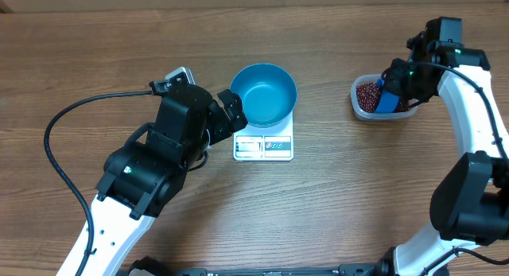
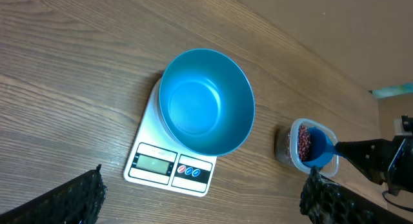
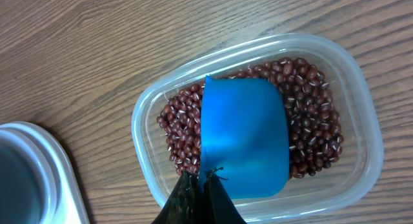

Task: Scoop item into bowl and weigh 150g on scale
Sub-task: 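Push the scoop through the beans with the right gripper to fill it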

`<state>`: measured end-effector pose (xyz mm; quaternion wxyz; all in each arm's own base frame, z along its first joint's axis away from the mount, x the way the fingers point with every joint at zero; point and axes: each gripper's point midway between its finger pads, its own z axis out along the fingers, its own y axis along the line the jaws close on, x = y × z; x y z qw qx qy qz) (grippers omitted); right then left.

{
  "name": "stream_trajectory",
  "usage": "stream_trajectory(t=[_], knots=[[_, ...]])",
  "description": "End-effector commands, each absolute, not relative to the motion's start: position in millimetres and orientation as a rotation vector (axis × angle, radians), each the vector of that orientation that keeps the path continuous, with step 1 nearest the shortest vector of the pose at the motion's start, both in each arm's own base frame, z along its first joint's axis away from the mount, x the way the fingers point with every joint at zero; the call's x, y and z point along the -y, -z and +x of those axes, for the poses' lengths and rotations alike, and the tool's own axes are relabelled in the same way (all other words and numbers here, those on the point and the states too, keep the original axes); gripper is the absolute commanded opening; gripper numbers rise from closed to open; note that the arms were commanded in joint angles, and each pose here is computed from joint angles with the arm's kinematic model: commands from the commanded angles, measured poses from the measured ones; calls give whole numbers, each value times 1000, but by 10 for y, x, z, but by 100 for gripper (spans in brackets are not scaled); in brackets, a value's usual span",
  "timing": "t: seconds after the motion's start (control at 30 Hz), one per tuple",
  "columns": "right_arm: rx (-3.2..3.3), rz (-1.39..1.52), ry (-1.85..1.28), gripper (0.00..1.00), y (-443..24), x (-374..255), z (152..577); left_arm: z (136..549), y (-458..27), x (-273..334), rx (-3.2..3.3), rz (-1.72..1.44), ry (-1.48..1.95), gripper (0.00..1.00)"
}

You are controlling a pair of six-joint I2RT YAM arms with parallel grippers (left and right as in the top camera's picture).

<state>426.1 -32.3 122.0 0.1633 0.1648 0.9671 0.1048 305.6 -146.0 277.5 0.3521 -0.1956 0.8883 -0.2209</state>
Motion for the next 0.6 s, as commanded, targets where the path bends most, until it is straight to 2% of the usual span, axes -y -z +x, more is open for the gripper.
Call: stream_trajectory(t=[0.0, 0.57], knots=[[-2760, 490, -364, 4, -1222, 312, 4248, 3071, -2885, 1441, -2267, -488, 566, 100], [-2755, 489, -451, 4, -1246, 241, 4240, 3071, -2885, 1441, -2267, -488, 566, 100]])
